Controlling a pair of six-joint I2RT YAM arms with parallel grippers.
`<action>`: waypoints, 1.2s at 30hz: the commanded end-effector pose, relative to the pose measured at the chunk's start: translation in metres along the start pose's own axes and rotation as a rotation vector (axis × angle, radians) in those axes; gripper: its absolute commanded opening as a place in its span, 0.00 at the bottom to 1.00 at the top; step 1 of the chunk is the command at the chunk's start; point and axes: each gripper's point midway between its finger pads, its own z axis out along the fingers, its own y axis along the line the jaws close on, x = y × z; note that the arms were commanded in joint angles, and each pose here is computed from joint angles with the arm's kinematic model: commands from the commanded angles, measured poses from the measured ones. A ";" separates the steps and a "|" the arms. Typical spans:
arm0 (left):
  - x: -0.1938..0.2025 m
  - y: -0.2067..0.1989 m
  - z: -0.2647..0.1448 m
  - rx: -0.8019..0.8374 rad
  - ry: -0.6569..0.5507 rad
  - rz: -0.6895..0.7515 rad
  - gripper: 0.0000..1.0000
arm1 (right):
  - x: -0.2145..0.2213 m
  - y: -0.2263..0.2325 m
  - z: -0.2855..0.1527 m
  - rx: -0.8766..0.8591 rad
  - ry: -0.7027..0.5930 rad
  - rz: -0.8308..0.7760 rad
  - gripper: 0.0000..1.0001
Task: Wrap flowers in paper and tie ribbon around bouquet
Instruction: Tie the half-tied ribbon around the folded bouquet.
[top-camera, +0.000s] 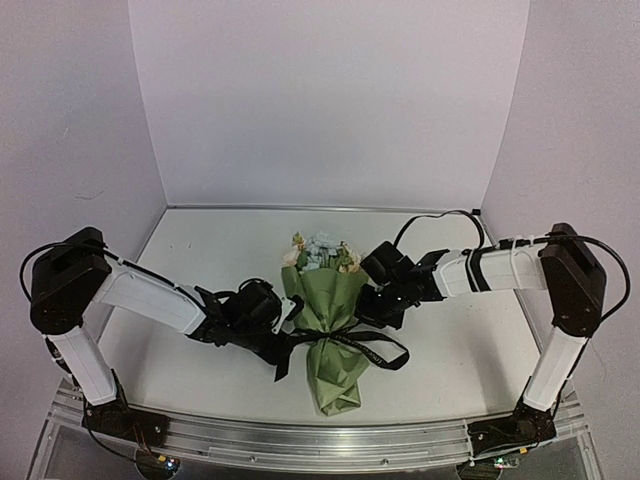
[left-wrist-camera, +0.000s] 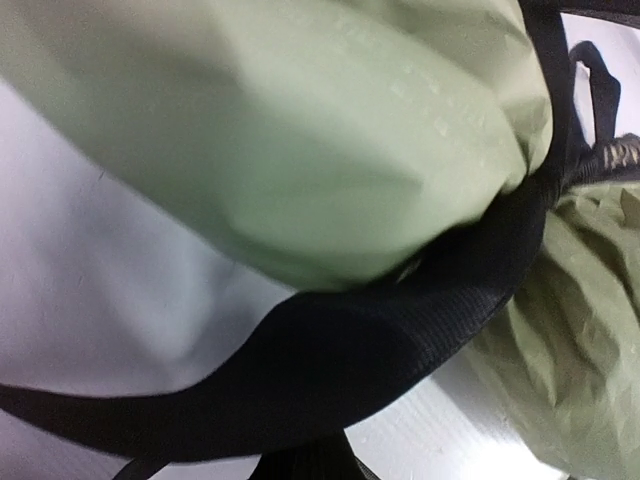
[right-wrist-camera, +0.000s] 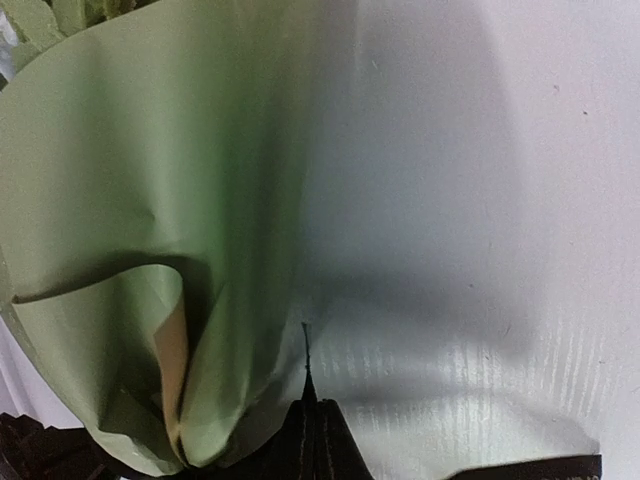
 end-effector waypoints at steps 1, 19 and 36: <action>0.004 0.004 -0.015 -0.016 -0.028 -0.037 0.00 | -0.020 -0.010 -0.017 -0.019 -0.074 0.028 0.00; 0.005 -0.007 -0.032 0.063 -0.039 -0.068 0.14 | -0.022 -0.021 -0.012 -0.067 -0.045 0.099 0.00; -0.050 -0.079 -0.065 0.070 -0.090 0.087 0.73 | 0.056 0.027 0.005 -0.168 0.134 0.104 0.00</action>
